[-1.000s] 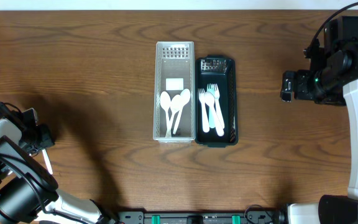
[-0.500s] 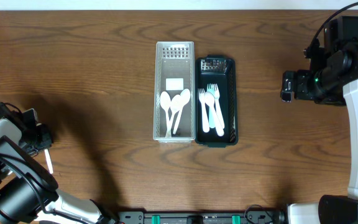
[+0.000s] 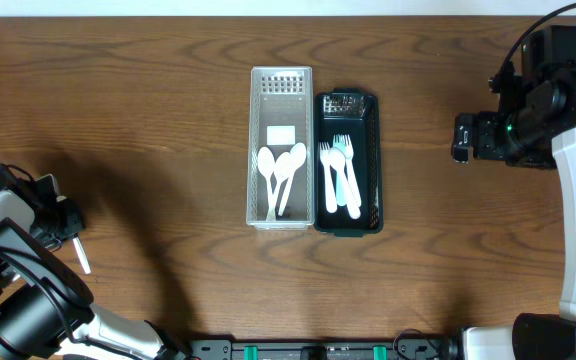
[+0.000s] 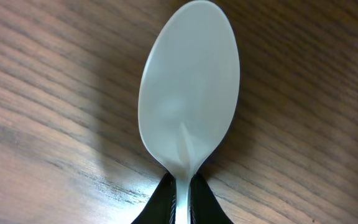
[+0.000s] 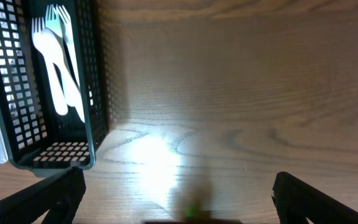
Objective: Pack container
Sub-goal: 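Carry the last spoon into the white basket and release it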
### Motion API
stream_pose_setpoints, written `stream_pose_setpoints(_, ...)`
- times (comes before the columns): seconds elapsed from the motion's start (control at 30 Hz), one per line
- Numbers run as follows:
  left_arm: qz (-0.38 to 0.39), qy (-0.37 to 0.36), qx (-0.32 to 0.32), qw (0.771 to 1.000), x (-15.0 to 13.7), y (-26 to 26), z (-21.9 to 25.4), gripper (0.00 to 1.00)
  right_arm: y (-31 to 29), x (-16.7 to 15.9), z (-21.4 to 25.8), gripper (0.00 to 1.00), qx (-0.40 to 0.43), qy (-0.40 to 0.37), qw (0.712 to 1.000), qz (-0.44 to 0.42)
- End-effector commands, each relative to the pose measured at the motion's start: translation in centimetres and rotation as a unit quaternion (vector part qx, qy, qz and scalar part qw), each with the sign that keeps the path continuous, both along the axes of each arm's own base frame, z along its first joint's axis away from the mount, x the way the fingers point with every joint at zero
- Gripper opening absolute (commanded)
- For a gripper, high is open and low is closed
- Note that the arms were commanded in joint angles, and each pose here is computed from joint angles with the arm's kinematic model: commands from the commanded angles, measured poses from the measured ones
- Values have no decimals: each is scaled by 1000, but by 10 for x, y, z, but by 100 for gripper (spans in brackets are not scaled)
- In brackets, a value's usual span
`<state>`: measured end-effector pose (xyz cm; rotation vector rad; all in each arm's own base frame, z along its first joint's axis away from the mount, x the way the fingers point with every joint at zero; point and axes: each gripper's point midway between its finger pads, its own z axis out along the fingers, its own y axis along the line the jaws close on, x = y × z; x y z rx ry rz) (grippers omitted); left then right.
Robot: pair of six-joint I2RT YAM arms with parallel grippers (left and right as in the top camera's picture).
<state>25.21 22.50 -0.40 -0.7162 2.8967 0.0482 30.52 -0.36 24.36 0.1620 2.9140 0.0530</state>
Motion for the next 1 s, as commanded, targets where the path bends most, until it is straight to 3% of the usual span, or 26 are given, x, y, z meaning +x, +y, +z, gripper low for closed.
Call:
stream_pose_setpoints(0.0,48,-2,7,999,4,4,12,6,-3,4,-1,99,-4,-4,1000,4)
stream_pose_setpoints(0.23,-14,-118,33,992,60,-40,105,6,-3,16,2,99,-5,-30,1000,4)
stream_pose_setpoints(0.37,-105,-182,52,976,88,-105,181,6,-4,17,2,99,-5,-32,999,3)
stream_pose_setpoints(0.53,-233,-233,35,944,95,-215,254,6,-3,17,3,99,-5,-33,999,4)
stream_pose_setpoints(0.77,-360,-267,-23,894,96,-348,268,6,-3,17,3,99,-5,-33,999,4)
stream_pose_setpoints(0.97,-386,-206,-40,899,105,-403,214,6,-3,16,2,99,-5,-31,999,4)
